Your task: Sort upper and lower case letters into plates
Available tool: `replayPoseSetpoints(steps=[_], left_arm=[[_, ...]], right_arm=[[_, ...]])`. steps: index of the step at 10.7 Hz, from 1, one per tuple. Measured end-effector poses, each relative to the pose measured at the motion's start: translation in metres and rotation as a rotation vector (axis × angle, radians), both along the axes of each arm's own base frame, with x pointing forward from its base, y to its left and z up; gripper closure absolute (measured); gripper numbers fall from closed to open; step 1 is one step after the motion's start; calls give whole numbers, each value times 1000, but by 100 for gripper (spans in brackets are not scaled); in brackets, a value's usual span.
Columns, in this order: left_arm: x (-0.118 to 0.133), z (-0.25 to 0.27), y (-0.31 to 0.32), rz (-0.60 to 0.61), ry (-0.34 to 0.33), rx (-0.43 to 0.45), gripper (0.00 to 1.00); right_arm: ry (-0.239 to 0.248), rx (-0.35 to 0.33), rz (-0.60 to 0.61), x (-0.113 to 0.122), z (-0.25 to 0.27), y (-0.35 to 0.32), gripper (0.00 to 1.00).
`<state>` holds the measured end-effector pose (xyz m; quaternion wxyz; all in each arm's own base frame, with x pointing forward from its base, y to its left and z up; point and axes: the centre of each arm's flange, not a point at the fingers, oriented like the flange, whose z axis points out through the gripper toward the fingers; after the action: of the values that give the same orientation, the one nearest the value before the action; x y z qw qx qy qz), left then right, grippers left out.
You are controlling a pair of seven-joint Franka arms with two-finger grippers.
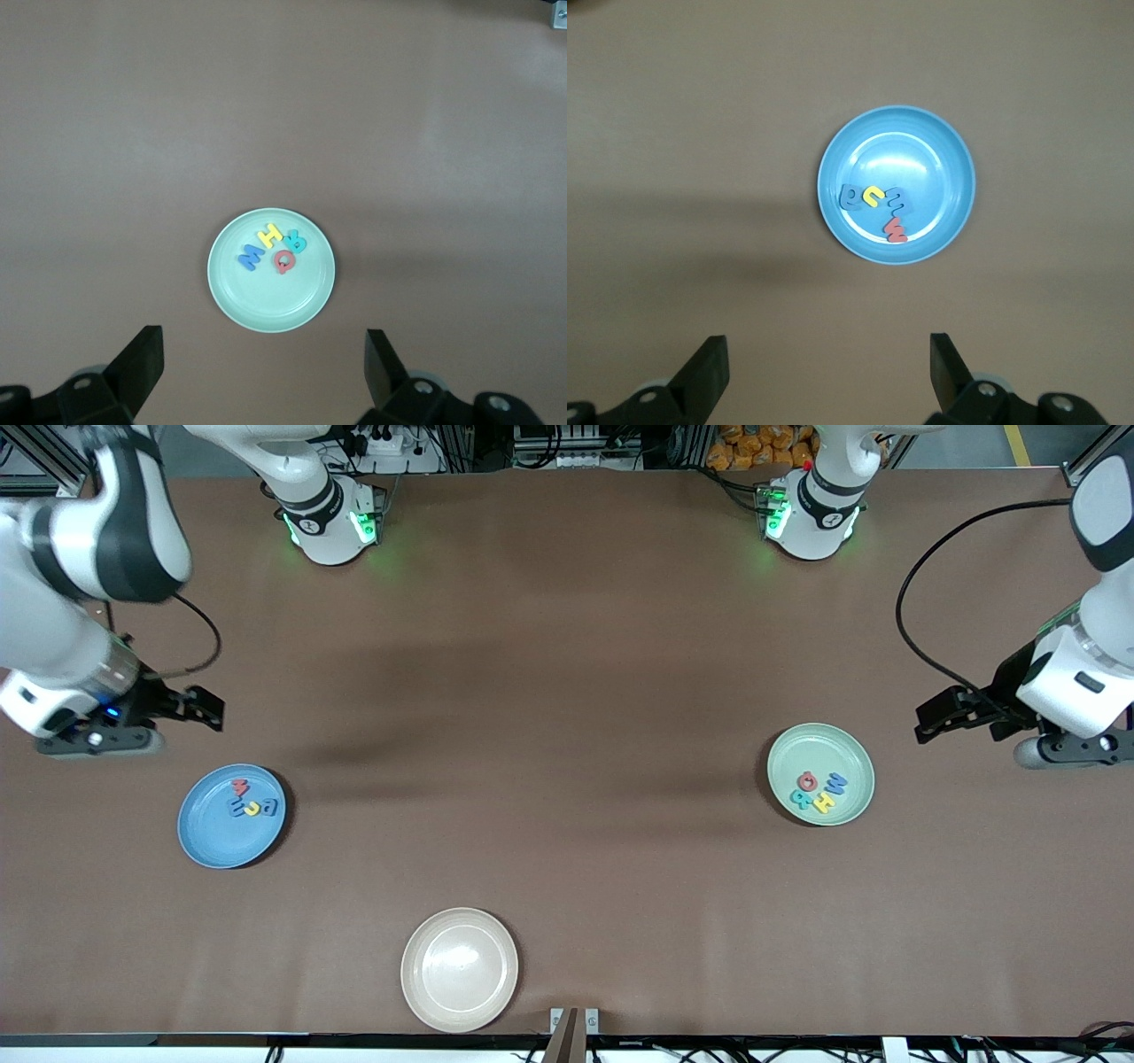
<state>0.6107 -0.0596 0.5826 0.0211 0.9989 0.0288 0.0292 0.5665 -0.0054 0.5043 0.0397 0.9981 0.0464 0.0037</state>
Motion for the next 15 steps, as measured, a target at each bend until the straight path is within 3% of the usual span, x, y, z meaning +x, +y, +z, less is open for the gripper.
replayPoseSetpoints(steps=[3,6,8,15], left_arm=[[-8,14,4,4,10,2,0],[-19,32,14,-13,16,5,0],[-23,37,22,-15,18,7,0],[-46,66,29,-64,15,8,0]], right_arm=[[-9,29,-1,0,77,11,0],[-23,49,-5,-4,117,13,0],[-37,54,-2,-6,131,15,0],[5,53,-11,-12,137,12,0]])
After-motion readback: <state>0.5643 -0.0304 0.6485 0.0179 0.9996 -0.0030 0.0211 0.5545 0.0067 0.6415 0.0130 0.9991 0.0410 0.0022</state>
